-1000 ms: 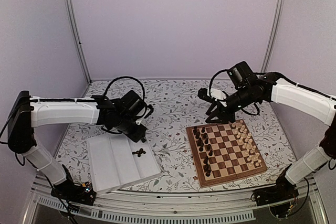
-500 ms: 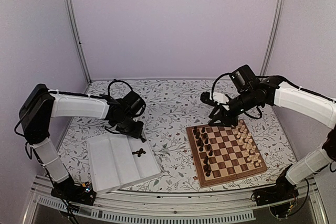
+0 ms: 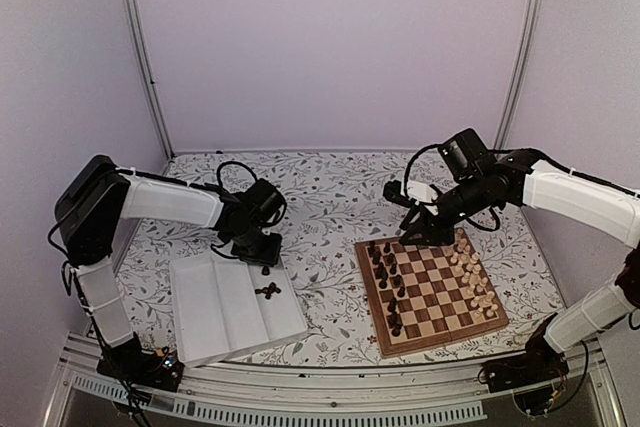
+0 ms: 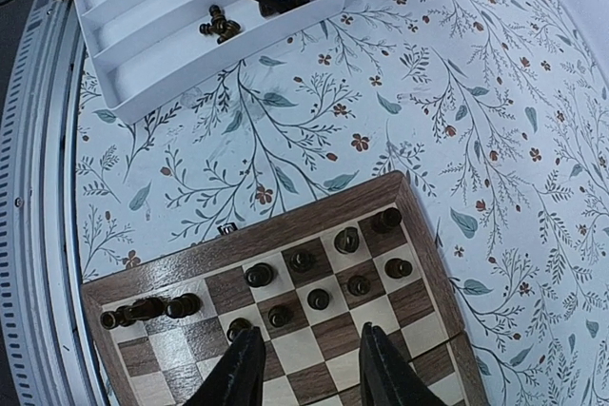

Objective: Set up the chess pieces on the board
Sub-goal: Pick up the chess piece from the storage box.

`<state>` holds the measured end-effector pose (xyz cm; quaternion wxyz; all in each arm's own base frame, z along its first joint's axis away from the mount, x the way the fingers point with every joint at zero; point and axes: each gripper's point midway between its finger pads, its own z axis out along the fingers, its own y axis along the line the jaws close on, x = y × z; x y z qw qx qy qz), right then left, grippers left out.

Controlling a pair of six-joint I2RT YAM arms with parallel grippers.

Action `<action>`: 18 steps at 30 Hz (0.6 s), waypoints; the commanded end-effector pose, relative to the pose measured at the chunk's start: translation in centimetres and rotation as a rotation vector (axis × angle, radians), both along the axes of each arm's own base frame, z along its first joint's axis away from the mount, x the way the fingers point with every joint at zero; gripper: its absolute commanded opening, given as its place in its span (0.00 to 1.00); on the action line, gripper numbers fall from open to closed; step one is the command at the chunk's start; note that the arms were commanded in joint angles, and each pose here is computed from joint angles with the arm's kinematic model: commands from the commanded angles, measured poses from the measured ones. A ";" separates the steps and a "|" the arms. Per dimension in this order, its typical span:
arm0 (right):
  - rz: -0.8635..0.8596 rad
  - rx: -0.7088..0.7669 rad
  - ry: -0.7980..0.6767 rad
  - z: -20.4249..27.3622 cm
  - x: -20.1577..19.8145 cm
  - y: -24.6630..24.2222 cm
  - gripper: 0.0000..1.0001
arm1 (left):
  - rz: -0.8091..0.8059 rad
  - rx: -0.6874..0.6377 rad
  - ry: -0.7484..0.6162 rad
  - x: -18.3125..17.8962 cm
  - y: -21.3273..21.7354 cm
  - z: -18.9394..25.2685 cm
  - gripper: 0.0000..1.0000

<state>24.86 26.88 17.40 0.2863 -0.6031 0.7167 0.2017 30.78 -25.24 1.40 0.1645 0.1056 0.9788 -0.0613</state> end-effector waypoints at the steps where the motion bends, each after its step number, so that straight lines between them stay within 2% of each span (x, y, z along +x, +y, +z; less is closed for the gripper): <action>1: 0.003 0.023 -0.025 0.8 -0.3 0.2 0.37 | -0.005 0.028 0.083 -2.4 0.6 -0.6 0.38; 10: 0.006 0.023 -0.011 0.6 -0.1 0.4 0.37 | -0.024 0.088 0.140 -5.9 1.2 -0.7 0.39; 18: 0.005 0.025 -0.008 0.8 0.0 0.6 0.37 | -0.042 0.095 0.153 -5.8 0.8 -2.0 0.28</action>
